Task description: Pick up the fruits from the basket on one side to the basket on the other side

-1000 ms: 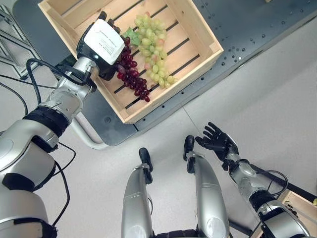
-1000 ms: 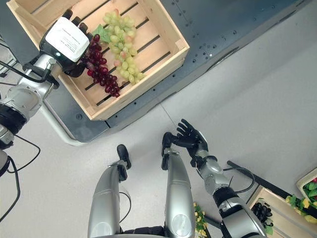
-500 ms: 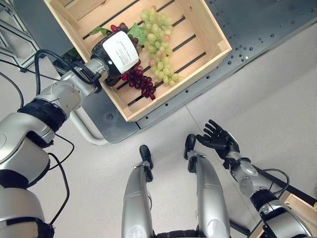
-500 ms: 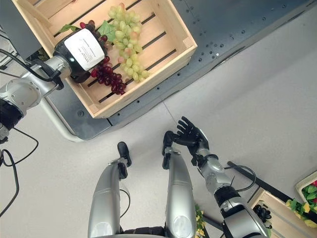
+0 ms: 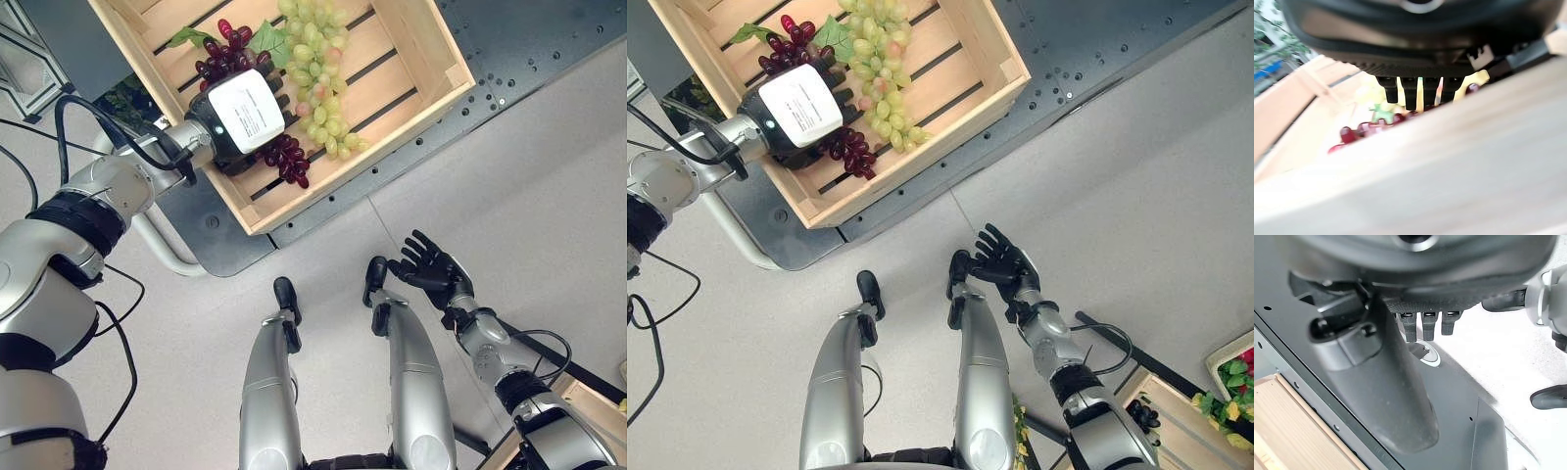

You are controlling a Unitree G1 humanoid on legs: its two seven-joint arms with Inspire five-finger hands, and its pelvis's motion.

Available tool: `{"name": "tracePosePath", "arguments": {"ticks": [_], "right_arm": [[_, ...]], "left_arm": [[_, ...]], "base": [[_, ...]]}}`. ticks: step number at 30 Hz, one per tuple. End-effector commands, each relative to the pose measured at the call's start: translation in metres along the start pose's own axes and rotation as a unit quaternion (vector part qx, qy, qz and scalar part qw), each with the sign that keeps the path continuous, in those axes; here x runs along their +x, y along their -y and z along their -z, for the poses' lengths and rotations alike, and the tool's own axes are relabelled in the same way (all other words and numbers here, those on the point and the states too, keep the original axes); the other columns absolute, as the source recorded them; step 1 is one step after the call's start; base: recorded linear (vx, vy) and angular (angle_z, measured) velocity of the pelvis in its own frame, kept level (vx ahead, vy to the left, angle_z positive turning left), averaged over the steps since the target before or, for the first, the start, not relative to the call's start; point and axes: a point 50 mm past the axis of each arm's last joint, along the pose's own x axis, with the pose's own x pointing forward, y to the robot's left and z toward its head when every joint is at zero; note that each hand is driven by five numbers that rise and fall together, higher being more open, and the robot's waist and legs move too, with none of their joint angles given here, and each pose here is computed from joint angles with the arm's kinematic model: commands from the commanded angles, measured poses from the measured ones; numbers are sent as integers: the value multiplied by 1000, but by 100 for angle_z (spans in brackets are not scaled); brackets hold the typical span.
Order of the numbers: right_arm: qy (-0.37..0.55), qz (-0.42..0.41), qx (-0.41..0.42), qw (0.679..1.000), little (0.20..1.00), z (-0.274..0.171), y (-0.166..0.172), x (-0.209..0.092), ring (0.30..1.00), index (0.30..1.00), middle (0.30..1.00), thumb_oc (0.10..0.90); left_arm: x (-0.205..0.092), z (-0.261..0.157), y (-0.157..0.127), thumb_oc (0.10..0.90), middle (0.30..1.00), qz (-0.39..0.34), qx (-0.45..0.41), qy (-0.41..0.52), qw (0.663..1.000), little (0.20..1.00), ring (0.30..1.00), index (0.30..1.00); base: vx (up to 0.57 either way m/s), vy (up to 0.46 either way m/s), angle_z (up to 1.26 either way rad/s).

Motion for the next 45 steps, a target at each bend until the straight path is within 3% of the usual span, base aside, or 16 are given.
{"name": "tracePosePath", "arguments": {"ticks": [1, 7, 17, 18, 19, 21, 22, 24, 39, 45], "right_arm": [[71, -26, -5, 997, 900, -34, 7, -4, 900, 900, 900, 800], [87, -32, 14, 996, 900, -42, 3, -2, 900, 900, 900, 800], [125, -41, 30, 991, 900, -60, -4, 3, 900, 900, 900, 800], [130, -43, 31, 990, 900, -63, -5, 3, 900, 900, 900, 800], [135, -46, 30, 989, 900, -66, -5, 3, 900, 900, 900, 800], [141, -49, 30, 988, 900, -68, -8, 4, 900, 900, 900, 800], [146, -52, 32, 987, 900, -70, -10, 4, 900, 900, 900, 800], [150, -56, 34, 987, 900, -71, -12, 4, 900, 900, 900, 800], [159, -77, 36, 984, 900, -71, -21, 2, 900, 900, 900, 800], [156, -64, 21, 985, 900, -62, -20, -4, 900, 900, 900, 800]], "left_arm": [[-14, 33, 7, 800, 900, 75, 24, -80, 994, 900, 900, 900], [-20, 31, 25, 800, 900, 165, 17, -125, 978, 900, 900, 900], [-22, 21, 45, 800, 900, 229, 13, -154, 961, 900, 900, 900], [-23, 22, 46, 728, 792, 231, 12, -162, 959, 792, 792, 792], [-23, 23, 47, 604, 606, 234, 10, -170, 957, 606, 606, 606], [-24, 23, 48, 577, 566, 238, 10, -173, 956, 566, 566, 566], [-24, 22, 48, 447, 371, 236, 10, -172, 956, 371, 371, 371], [-24, 21, 49, 400, 300, 233, 10, -171, 957, 300, 300, 300], [-18, 4, 25, 400, 300, 7, -8, -63, 998, 300, 300, 300], [-20, 20, 5, 400, 300, -102, -131, -155, 974, 300, 300, 300]], "base": [[0, 0, 0], [-2, 1, 1], [-5, 3, 0], [0, 0, 0], [-33, 19, -2], [-15, 2, -1], [0, 0, 0], [-16, 0, -1], [-26, 6, -1], [-16, 7, -5]]}}
